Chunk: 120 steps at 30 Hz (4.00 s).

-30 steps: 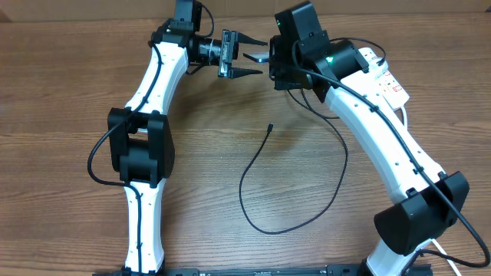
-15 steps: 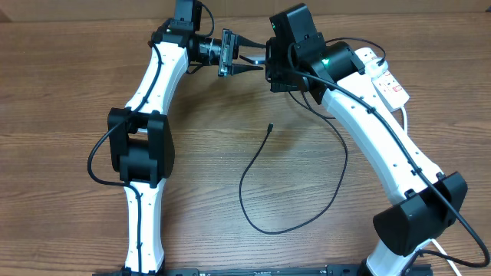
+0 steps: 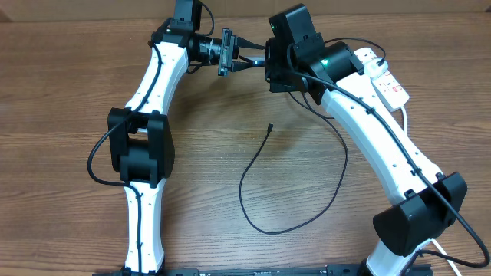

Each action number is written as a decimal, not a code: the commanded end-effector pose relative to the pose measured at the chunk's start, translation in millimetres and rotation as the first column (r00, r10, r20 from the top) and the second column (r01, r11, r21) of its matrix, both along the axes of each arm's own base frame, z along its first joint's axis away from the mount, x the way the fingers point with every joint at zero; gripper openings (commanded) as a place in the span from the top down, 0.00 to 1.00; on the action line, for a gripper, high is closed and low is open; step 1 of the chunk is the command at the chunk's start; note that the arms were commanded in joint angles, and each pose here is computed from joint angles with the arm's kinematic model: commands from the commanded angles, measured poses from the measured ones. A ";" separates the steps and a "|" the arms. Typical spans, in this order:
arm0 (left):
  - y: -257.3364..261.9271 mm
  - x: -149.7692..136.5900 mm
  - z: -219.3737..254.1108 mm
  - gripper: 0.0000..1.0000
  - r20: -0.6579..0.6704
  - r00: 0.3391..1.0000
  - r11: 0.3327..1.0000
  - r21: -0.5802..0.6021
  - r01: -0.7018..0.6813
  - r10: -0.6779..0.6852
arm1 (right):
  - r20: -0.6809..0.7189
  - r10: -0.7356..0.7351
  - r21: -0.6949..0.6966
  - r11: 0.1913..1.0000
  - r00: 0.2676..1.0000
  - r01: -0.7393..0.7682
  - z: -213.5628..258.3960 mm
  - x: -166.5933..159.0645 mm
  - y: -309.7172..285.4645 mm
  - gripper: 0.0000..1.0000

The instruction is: Plug charger to phone and switch on socket

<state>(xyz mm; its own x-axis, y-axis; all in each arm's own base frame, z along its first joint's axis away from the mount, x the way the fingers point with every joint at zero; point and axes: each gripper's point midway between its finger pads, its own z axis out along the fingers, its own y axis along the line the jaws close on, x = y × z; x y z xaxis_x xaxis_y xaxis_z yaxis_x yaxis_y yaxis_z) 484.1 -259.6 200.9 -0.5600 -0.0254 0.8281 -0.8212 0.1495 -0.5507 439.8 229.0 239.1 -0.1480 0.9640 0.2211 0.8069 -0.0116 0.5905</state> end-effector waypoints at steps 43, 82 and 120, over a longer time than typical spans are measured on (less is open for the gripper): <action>67.9 18.6 -8.1 0.96 0.880 0.458 0.988 0.154 -0.031 -0.123 | -0.085 0.754 -0.499 0.533 0.651 -0.683 -14.2 -10.7 -59.9 0.00; 204.9 -59.6 55.0 0.96 0.439 0.633 0.234 0.894 -0.383 -0.638 | -0.484 0.776 -0.219 0.340 0.404 -0.915 -219.7 -62.7 -20.8 0.62; 204.4 -59.6 55.0 0.96 0.440 0.632 0.237 0.893 -0.383 -0.637 | -0.501 0.791 -0.162 0.313 0.351 -0.936 -250.3 -73.5 -5.4 0.82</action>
